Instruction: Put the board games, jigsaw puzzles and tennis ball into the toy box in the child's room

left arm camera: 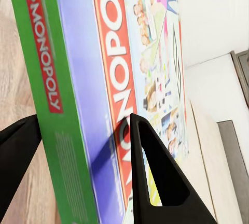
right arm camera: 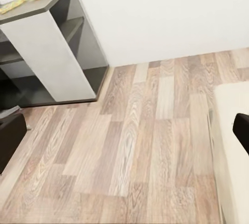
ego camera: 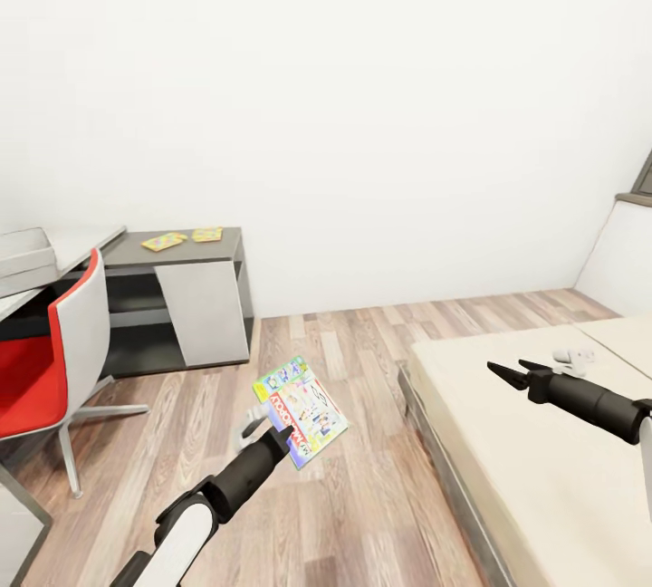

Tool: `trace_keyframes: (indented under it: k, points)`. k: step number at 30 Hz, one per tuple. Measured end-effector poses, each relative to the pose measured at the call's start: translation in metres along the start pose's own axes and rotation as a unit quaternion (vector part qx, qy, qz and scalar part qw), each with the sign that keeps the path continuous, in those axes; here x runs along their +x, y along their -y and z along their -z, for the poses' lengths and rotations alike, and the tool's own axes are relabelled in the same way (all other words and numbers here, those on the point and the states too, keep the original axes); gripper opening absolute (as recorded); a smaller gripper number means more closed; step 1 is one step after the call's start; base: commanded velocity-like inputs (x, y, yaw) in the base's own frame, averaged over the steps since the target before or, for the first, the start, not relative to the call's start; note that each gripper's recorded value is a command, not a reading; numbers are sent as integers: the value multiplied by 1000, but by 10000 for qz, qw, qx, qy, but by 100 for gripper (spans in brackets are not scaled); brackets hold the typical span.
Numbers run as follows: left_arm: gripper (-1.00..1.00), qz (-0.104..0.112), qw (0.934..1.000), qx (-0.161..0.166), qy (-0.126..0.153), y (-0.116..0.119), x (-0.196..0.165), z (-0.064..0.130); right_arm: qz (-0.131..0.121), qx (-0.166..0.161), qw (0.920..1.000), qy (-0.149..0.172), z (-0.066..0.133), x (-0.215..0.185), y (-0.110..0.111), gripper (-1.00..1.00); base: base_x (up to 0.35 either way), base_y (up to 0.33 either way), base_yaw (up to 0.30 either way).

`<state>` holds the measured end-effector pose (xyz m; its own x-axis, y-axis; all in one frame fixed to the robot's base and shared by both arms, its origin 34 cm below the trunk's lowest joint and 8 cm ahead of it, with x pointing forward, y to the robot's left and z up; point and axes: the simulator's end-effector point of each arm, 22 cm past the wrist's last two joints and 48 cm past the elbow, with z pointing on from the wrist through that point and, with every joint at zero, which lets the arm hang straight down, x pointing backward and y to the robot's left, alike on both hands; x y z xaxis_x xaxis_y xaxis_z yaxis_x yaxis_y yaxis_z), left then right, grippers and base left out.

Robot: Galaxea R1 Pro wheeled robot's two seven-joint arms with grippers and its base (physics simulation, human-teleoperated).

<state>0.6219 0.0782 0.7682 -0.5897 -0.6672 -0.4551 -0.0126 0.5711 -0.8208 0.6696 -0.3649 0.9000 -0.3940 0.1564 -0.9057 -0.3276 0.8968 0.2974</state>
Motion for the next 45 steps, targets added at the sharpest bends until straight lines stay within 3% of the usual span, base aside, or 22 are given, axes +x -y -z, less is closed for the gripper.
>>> trace_keyframes:
  k: [19, 24, 26, 29, 30, 33, 34, 37, 38, 42, 45]
  points:
    - [-100, -10, 10000, -15, 0, 27, -17, 10, 1, 2, 10000, -9, 9, -32, -8, 100, 0, 0, 30]
    - [-100, -11, 10000, -16, -1, 34, -22, 12, -224, -95, 9995, -177, 9, -33, -17, 100, 0, 0, 3]
    - [-100, -12, 10000, -18, -1, 37, -23, 13, -421, -352, 9976, -418, 5, -27, -35, 100, 0, 0, 1]
    - [-100, -14, 10000, -20, -5, 41, -25, 15, -606, -998, 9896, -842, 2, -12, -78, 100, 0, 0, 0]
    - [-100, -14, 10000, -20, -5, 42, -26, 15, -604, -1003, 9895, -847, 2, -13, -79, 100, 0, 0, 0]
    - [-100, -16, 10000, -26, -9, 46, -28, 17, -608, -1603, 9775, -1226, 7, 11, -123, 100, 0, 0, 0]
    - [-100, -16, 10000, -26, -9, 47, -29, 17, -604, -1607, 9774, -1230, 8, 10, -123, 100, 0, 0, 0]
    - [-100, -16, 10000, -39, -15, 51, -30, 19, -424, -2097, 9637, -1598, 13, 40, -162, 100, 0, 0, 0]
    - [-100, -16, 10000, -39, -15, 52, -31, 19, -418, -2101, 9635, -1602, 13, 39, -163, 100, 0, 0, 0]
    - [-100, -14, 10000, -52, -19, 56, -34, 21, 59, -2647, 9443, -1956, 14, 72, -210, 100, 0, 0, 0]
    - [-100, -14, 10000, -56, -21, 60, -36, 23, 299, -2680, 9410, -2042, 12, 81, -221, 100, 0, 0, 0]
